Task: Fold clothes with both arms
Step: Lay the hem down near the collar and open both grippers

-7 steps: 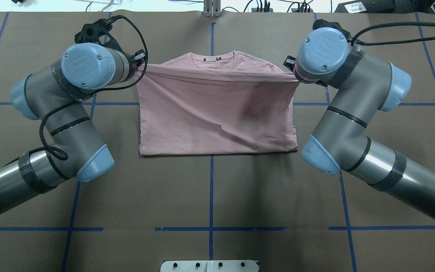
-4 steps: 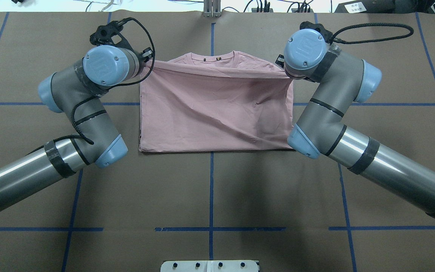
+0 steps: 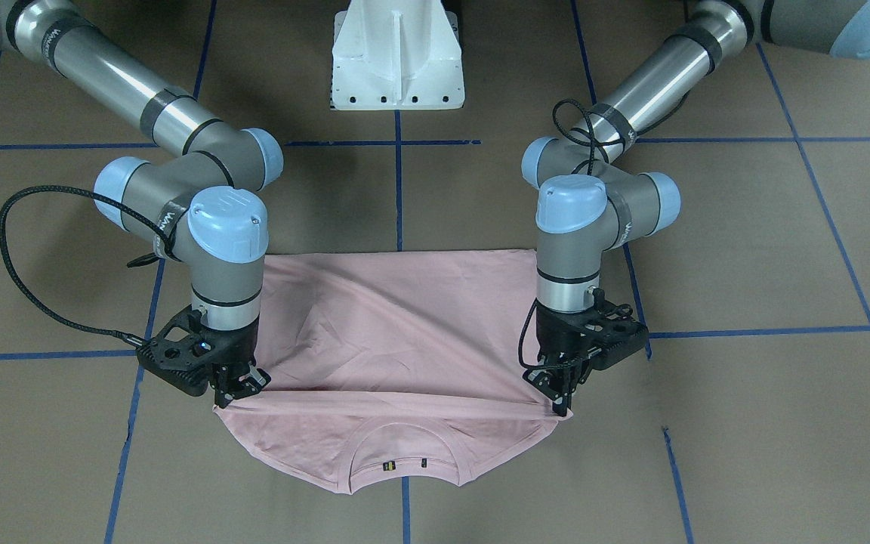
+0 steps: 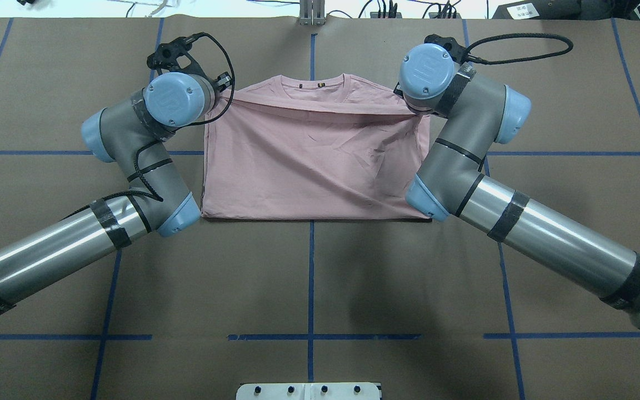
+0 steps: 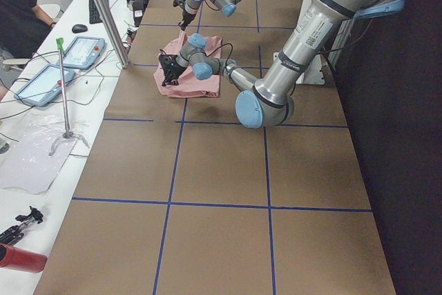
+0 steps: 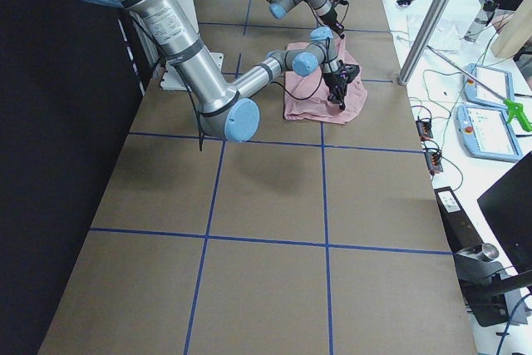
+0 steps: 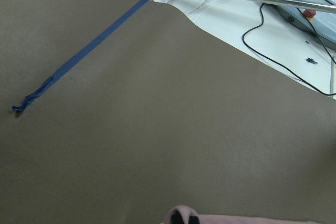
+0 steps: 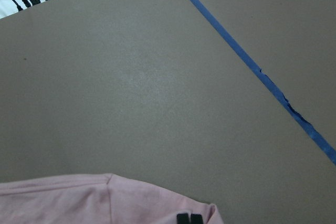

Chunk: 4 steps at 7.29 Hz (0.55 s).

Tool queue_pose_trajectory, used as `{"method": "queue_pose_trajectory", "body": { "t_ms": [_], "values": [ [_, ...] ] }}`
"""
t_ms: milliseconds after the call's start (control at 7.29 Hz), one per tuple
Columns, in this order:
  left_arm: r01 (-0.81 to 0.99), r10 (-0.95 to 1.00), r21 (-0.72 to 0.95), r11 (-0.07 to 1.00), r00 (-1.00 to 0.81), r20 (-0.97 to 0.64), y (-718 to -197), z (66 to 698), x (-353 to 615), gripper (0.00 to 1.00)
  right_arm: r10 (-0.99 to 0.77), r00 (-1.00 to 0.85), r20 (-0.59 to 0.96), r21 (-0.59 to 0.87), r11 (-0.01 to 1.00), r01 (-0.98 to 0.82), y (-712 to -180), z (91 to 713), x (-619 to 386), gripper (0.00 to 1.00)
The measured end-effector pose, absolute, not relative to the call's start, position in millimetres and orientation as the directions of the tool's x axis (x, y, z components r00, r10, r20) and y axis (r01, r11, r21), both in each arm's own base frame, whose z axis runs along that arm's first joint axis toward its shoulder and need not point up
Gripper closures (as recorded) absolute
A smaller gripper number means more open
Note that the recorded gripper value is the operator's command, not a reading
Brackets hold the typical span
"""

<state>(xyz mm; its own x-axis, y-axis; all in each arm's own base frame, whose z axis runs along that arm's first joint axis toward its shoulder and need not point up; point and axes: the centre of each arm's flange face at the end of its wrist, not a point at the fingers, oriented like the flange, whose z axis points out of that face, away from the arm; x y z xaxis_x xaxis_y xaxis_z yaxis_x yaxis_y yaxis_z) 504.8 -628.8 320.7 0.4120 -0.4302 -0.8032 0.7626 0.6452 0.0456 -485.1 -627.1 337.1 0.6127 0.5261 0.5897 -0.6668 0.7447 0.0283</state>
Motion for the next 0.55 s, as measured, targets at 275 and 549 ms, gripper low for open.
{"method": "queue_pose_trajectory", "body": {
  "t_ms": [275, 549],
  "values": [
    [0.758, -0.426, 0.045, 0.650, 0.413, -0.805, -626.7, 323.2, 512.1, 0.56, 0.528, 0.616, 0.584, 0.029, 0.745, -0.666, -631.0, 344.3, -489.4, 0.18],
    [0.758, -0.412, 0.039, 0.651, 0.396, -0.821, -624.9, 321.5, 512.2, 0.45, 0.522, 0.609, 0.597, 0.026, 0.746, -0.666, -631.4, 339.3, -491.1, 0.18]
  ]
}}
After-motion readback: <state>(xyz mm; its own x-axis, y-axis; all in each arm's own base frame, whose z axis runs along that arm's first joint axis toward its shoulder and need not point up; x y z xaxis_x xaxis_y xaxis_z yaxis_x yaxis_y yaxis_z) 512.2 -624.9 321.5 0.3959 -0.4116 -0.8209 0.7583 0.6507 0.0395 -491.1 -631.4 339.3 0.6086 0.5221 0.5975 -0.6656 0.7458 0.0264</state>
